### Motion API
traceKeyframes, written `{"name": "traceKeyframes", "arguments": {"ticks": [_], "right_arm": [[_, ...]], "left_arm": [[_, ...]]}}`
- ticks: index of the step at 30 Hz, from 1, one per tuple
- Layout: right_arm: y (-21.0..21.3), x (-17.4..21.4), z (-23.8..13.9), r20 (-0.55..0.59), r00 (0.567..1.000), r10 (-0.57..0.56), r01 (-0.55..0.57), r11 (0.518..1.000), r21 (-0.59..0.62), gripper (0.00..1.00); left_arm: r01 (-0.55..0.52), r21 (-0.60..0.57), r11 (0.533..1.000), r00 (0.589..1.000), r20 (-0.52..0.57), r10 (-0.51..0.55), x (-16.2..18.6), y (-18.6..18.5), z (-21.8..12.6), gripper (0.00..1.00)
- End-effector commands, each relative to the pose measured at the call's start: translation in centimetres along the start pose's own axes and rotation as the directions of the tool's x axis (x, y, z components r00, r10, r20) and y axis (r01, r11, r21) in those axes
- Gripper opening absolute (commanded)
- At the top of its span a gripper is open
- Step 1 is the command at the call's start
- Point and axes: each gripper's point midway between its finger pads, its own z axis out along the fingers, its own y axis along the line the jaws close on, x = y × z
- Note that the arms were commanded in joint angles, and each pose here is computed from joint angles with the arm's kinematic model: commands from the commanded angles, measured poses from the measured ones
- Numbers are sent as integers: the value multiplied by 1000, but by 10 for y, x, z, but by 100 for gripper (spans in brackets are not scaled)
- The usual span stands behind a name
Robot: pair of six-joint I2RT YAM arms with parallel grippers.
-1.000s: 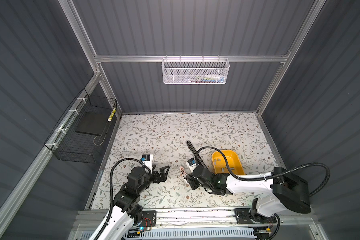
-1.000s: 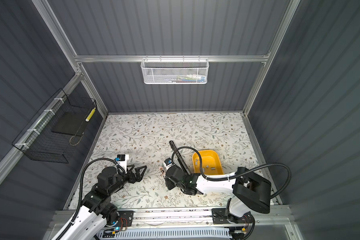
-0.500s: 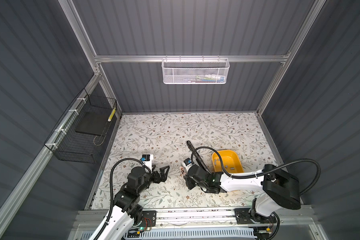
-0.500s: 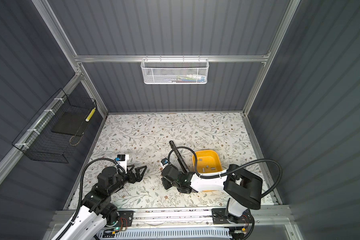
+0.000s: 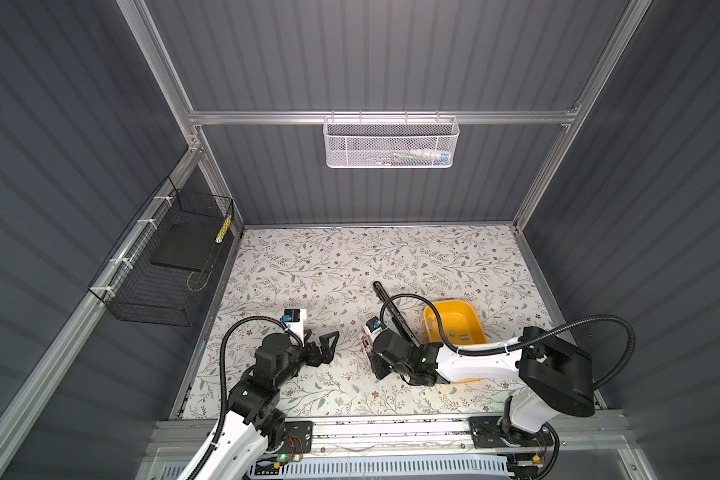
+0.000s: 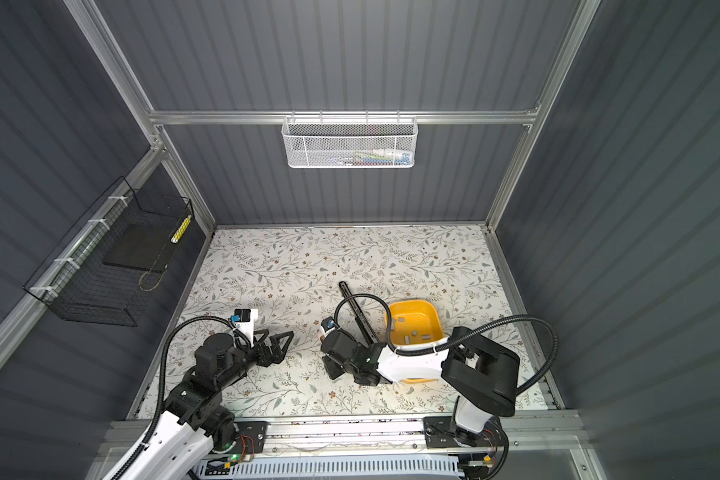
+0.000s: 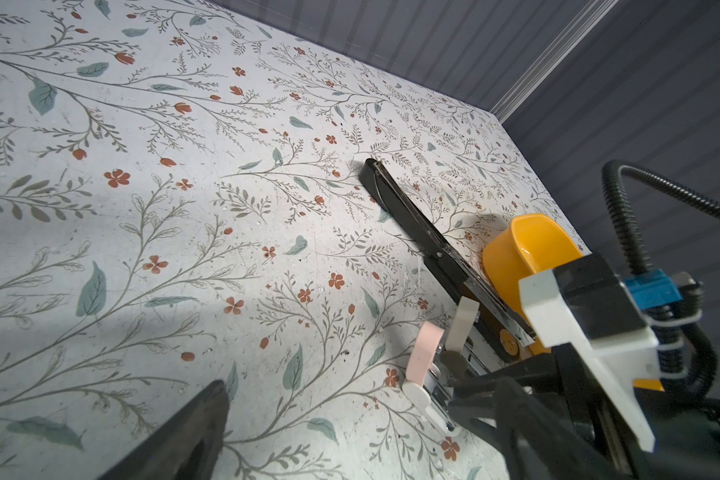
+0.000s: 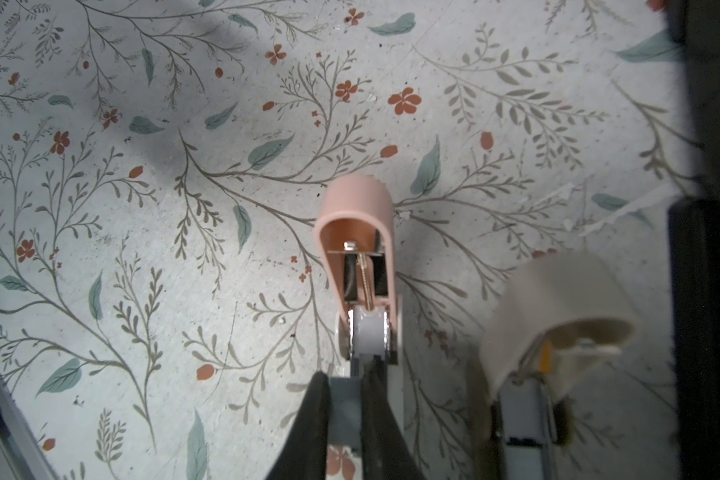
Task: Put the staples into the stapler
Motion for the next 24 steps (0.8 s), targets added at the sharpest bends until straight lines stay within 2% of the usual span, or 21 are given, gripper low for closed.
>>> {"name": "traceKeyframes", "arguments": {"ticks": [1,12,24], "right_arm": [[0,-3,1,1,1000,-19,19,1000,18,15],[0,-8,-2,11,998,-63,62,998,23,15],[-3,-6,0,-9,998,-59,59,997,42,15]], "left_arm": [[-5,4,1000,1000,-10,5,4,0,1,100],[-4,1,1000,1000,-10,4,4,1,1,100],[-5,0,1000,1000,-15,5,5,1,2,100]]}}
